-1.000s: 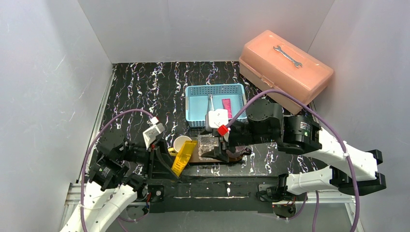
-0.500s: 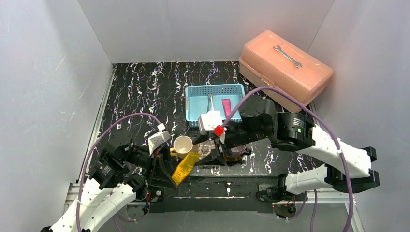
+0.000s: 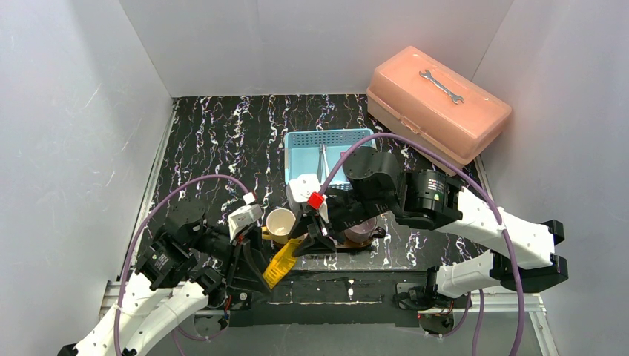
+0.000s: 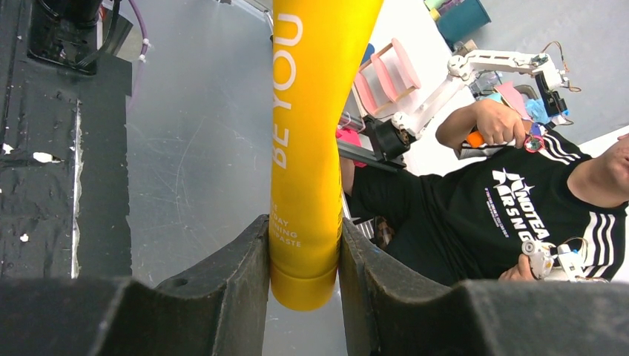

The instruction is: Prepare toiletry sets of a toothbrush and toothpaste on the tray

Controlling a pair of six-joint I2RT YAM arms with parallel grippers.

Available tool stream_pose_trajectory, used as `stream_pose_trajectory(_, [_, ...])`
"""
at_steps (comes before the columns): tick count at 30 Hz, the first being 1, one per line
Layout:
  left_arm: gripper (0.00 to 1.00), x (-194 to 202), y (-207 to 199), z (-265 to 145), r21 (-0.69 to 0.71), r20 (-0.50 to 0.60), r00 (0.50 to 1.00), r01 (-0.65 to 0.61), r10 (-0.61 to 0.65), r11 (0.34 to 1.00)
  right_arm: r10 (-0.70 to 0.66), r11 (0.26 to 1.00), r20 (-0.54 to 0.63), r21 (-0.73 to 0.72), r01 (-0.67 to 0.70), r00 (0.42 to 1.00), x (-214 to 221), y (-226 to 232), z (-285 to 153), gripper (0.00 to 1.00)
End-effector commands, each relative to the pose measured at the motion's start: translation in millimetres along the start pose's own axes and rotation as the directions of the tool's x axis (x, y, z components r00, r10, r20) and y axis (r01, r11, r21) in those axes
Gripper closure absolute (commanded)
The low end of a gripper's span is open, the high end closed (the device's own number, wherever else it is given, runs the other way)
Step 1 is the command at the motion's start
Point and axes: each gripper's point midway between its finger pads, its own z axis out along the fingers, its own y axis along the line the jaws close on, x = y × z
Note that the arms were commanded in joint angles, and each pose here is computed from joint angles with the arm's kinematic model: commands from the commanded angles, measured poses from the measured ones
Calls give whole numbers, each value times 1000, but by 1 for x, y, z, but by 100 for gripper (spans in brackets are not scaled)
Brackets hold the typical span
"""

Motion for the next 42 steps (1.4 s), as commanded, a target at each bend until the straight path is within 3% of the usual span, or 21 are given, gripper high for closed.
stream_pose_trajectory(1, [100, -3, -13, -1, 24, -7, 998, -60, 60, 998, -19, 998, 53, -52, 22, 998, -21, 13, -7, 58])
stream_pose_trajectory(5, [100, -2, -14, -2, 24, -10, 998, -64, 65, 998, -7, 995, 39, -95, 11, 999, -17, 18, -3, 75])
stream_pose_trajectory(8, [100, -3, -13, -1, 21, -11, 998, -65, 65, 998, 1, 993, 25, -116, 2, 1000, -14, 20, 0, 99])
stream_pose_trajectory(12, [100, -3, -11, -1, 7, -9, 998, -64, 64, 998, 5, 992, 20, -125, -2, 1000, -11, 21, 2, 99])
stream_pose_trajectory(13, [95, -3, -9, -1, -2, -9, 998, -63, 63, 998, 4, 992, 22, -126, -1, 1000, -11, 21, 1, 99])
stream_pose_trajectory(14, [85, -3, -7, -1, -12, -9, 998, -61, 61, 998, 5, 992, 21, -125, -2, 1000, -10, 21, 1, 99])
stream_pose_trajectory(15, [69, -3, -5, -1, -27, -6, 998, -63, 62, 998, 5, 993, 20, -117, -2, 1000, -10, 20, 1, 99])
stream_pose_trajectory(18, [45, -4, 1, -2, -70, -2, 998, -60, 60, 996, 10, 996, 12, -86, -9, 1000, -8, 16, -2, 99])
stream_pose_trajectory(22, [27, -8, 11, -3, -135, 9, 998, -60, 62, 989, 22, 999, -2, -47, -22, 1000, -5, 12, -5, 99])
stream_pose_trajectory(27, [17, -18, 36, -8, -292, 43, 997, -49, 64, 955, 44, 999, -26, 26, -43, 999, 0, 4, -12, 99])
stream_pose_trajectory(33, [12, -38, 68, -25, -520, 125, 987, -20, 99, 854, 113, 984, -49, 145, -105, 992, 8, -14, -12, 99])
stream_pose_trajectory(38, [10, -47, 81, -35, -599, 156, 979, -11, 130, 801, 162, 971, -37, 186, -153, 986, 10, -23, -5, 99])
stream_pose_trajectory(42, [9, -51, 83, -33, -598, 160, 979, -9, 130, 801, 179, 962, -39, 215, -167, 983, 13, -31, 0, 99])
